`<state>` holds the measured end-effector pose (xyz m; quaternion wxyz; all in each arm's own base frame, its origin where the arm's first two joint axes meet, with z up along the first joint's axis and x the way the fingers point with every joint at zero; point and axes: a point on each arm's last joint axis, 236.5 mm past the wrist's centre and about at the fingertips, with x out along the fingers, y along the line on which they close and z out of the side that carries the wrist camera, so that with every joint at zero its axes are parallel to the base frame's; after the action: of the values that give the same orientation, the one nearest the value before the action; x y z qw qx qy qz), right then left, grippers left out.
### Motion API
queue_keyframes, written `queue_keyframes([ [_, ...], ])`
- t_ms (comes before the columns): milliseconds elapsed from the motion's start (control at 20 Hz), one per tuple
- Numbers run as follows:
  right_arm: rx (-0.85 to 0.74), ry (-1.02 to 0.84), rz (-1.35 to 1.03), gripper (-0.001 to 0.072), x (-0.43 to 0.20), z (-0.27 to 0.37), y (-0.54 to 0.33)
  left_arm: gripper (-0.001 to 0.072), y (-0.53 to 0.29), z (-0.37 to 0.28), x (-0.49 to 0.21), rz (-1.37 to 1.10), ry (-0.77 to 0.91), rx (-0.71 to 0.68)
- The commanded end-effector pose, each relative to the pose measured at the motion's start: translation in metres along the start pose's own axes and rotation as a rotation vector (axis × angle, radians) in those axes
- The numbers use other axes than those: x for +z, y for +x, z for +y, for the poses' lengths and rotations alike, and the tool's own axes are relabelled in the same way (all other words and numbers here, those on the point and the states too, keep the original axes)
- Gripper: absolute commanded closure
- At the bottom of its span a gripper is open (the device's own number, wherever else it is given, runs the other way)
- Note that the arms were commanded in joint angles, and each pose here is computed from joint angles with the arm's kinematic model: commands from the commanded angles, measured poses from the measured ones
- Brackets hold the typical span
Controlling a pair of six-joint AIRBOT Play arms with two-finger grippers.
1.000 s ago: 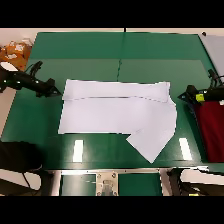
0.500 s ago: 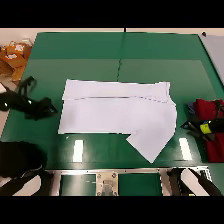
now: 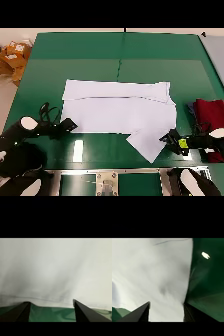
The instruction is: Fold the shirts.
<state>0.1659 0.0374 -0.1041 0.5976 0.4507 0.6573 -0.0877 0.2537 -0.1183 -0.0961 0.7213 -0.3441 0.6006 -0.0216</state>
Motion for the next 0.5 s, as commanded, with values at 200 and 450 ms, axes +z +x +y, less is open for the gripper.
queue_keyframes([
  [200, 0.022, 0.02, 0.044, 0.0329, -0.0029, 0.006, 0.0225, 0.041, 0.0143, -0.0037, 0.0105, -0.059, -0.085, -0.04],
  [450, 0.025, -0.091, 0.044, 0.0696, -0.0002, 0.0109, 0.0154, 0.0678, 0.0092, -0.0052, 0.0149, -0.057, 0.062, -0.015],
])
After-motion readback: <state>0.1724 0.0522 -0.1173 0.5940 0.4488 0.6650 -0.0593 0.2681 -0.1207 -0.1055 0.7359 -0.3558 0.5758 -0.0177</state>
